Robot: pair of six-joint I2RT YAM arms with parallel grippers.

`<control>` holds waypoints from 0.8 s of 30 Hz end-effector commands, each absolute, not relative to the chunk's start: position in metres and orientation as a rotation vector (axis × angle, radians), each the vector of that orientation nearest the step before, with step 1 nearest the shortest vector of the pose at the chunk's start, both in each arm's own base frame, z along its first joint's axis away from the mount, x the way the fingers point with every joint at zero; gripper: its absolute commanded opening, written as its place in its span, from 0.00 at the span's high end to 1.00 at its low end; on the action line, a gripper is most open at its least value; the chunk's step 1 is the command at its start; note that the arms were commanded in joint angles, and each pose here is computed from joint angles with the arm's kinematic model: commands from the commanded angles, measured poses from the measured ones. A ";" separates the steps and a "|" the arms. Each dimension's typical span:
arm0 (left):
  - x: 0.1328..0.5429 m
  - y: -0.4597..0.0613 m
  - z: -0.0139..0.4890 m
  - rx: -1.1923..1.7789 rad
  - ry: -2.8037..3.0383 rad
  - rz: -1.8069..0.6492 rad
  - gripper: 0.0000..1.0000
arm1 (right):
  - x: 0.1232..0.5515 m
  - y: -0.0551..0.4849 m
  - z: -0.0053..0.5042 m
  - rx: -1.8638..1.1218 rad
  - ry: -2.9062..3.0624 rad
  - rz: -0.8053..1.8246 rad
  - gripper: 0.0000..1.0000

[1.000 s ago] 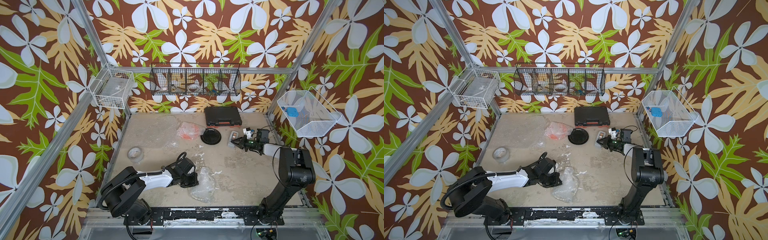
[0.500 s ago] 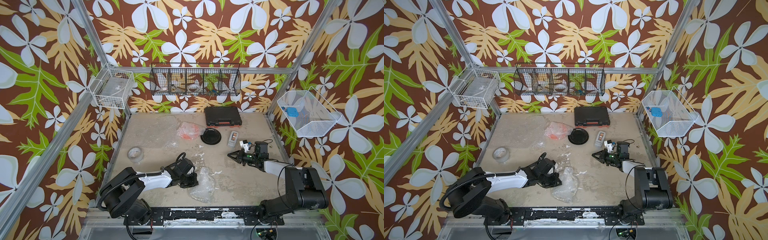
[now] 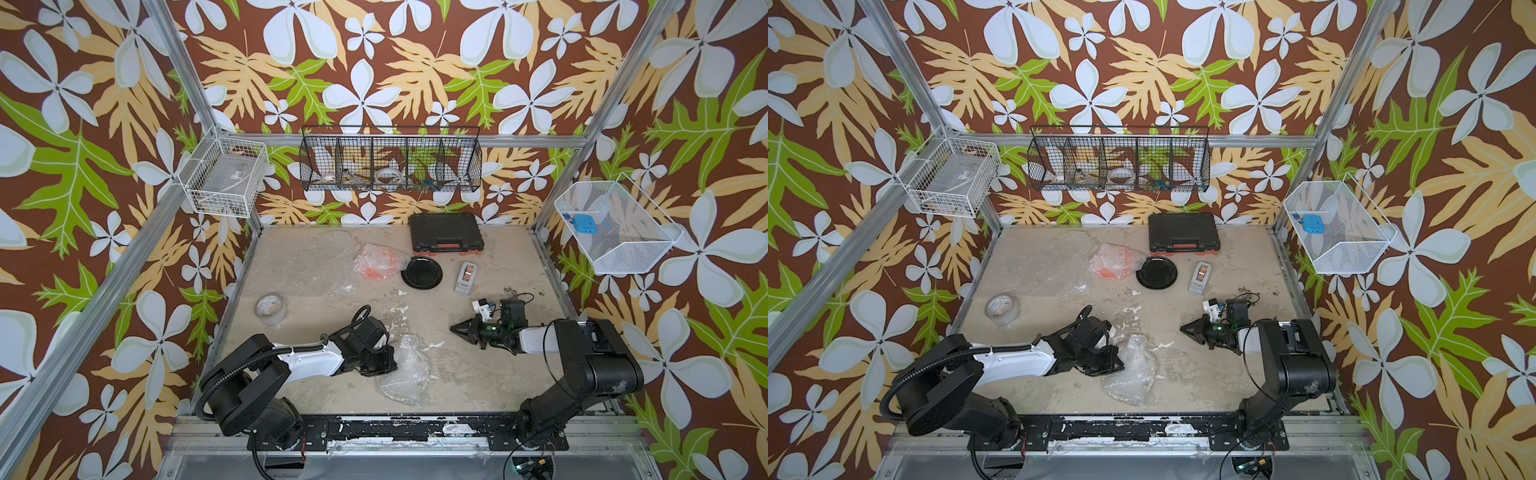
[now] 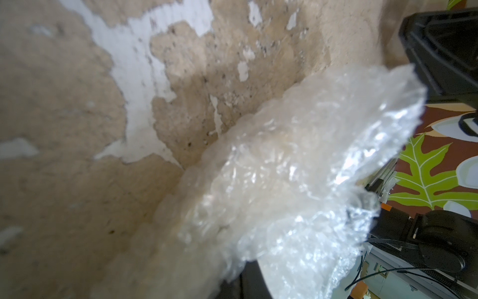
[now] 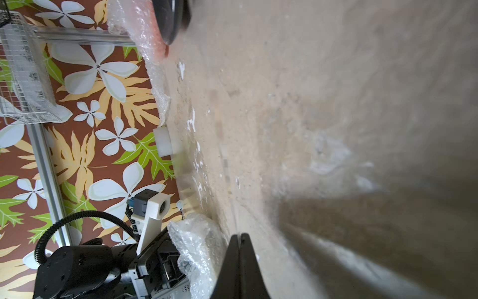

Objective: Wrap dinner plates in bubble wrap
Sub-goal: Pull the tape from the tape cutter, then tear off the tape using the Tape Cutter.

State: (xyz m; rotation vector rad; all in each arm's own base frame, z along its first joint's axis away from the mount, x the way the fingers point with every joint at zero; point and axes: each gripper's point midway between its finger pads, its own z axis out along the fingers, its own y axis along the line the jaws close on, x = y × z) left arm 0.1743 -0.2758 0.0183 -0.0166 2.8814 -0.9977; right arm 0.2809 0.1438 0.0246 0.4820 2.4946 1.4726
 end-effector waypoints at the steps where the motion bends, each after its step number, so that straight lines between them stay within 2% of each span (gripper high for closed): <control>1: 0.162 -0.254 -0.002 -0.071 2.985 -0.847 0.94 | 0.257 0.150 0.012 0.518 2.564 1.518 0.91; 5: 0.163 -0.255 -0.001 -0.069 2.982 -0.847 0.94 | 0.238 0.158 0.018 0.540 2.567 1.526 0.84; 8: 0.162 -0.254 -0.002 -0.068 2.988 -0.845 0.94 | 0.241 0.155 0.033 0.523 2.531 1.487 0.80; 12: 0.162 -0.255 -0.002 -0.062 2.985 -0.848 0.94 | 0.278 0.136 0.064 0.425 2.425 1.319 0.71; 15: 0.163 -0.256 -0.002 -0.057 2.987 -0.850 0.94 | 0.315 0.117 0.077 0.392 2.358 1.237 0.68; 20: 0.164 -0.258 0.001 -0.048 2.982 -0.857 0.94 | 0.367 0.092 0.086 0.400 2.242 1.240 0.63; 24: 0.164 -0.259 0.001 -0.045 2.985 -0.863 0.94 | 0.391 0.089 0.078 0.376 2.227 1.243 0.58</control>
